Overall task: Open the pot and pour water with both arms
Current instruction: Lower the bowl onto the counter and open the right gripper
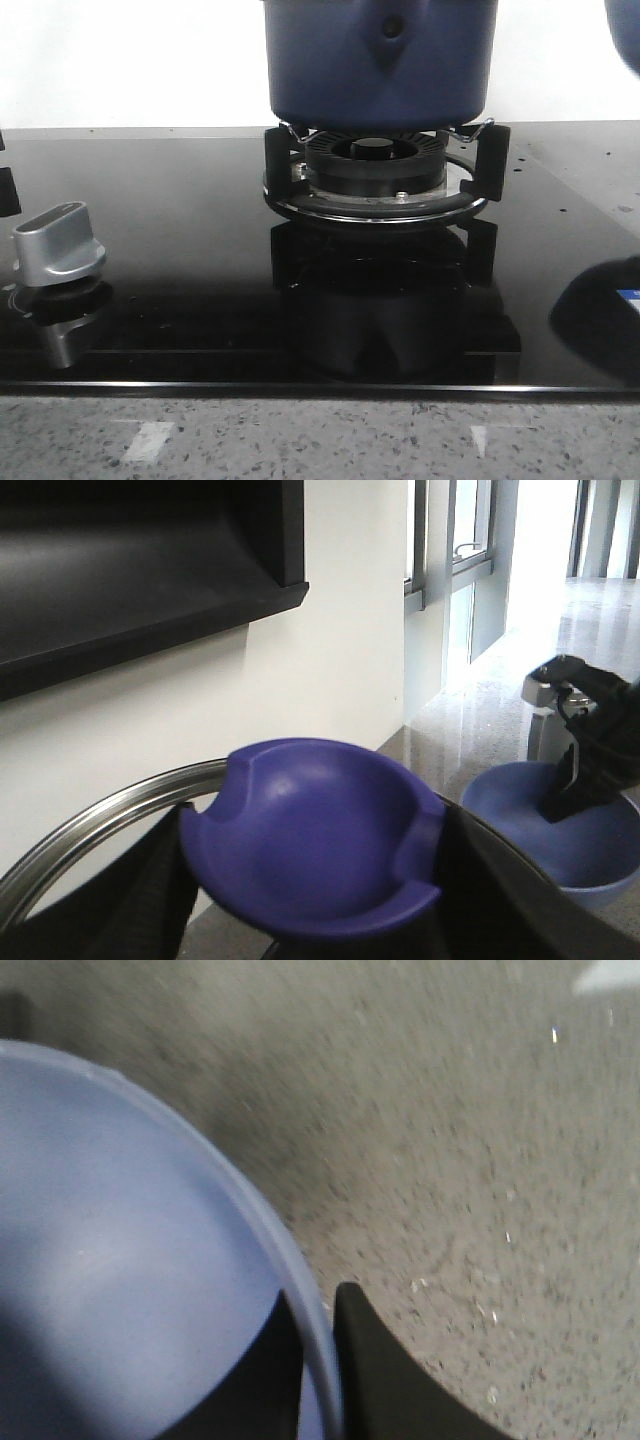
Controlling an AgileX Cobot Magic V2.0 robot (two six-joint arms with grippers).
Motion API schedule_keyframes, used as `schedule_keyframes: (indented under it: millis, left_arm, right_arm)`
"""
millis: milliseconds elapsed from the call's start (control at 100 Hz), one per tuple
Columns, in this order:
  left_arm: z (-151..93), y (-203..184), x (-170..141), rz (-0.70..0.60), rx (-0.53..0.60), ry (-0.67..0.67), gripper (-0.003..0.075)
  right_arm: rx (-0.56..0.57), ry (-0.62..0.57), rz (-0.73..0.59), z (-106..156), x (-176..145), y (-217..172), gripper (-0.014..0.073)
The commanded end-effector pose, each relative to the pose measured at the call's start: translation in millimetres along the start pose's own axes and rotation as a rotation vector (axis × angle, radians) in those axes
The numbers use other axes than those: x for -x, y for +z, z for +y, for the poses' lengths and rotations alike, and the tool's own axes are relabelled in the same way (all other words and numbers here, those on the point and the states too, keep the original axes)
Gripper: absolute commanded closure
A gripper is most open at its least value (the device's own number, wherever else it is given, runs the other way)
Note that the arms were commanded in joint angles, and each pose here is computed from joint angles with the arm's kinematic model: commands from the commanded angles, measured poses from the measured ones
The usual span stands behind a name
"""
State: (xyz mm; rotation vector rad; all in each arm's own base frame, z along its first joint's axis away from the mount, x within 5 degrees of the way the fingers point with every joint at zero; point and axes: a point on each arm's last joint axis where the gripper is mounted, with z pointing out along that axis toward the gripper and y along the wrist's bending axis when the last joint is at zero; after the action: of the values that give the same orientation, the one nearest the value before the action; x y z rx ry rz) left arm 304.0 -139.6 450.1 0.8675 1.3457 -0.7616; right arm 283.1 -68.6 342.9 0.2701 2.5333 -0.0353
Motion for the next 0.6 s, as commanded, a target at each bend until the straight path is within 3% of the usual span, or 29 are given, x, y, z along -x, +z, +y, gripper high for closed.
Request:
schedule_keyframes:
  millis: [0,300,590]
  left_arm:
    - [-13,-11,36,-0.132,-0.004,-0.01,0.0402]
    - [-13,-11,36,-0.132,-0.004,-0.01,0.0402]
    - [-13,-11,36,-0.132,-0.004,-0.01,0.0402]
  right_arm:
    - [-0.005,0.05,-0.099,-8,0,-3,0.0642]
    - [-0.017,0.107,-0.09,-19,-21,23,0.0642]
    - [-0.019,0.108,-0.1,-19,-21,26,0.064]
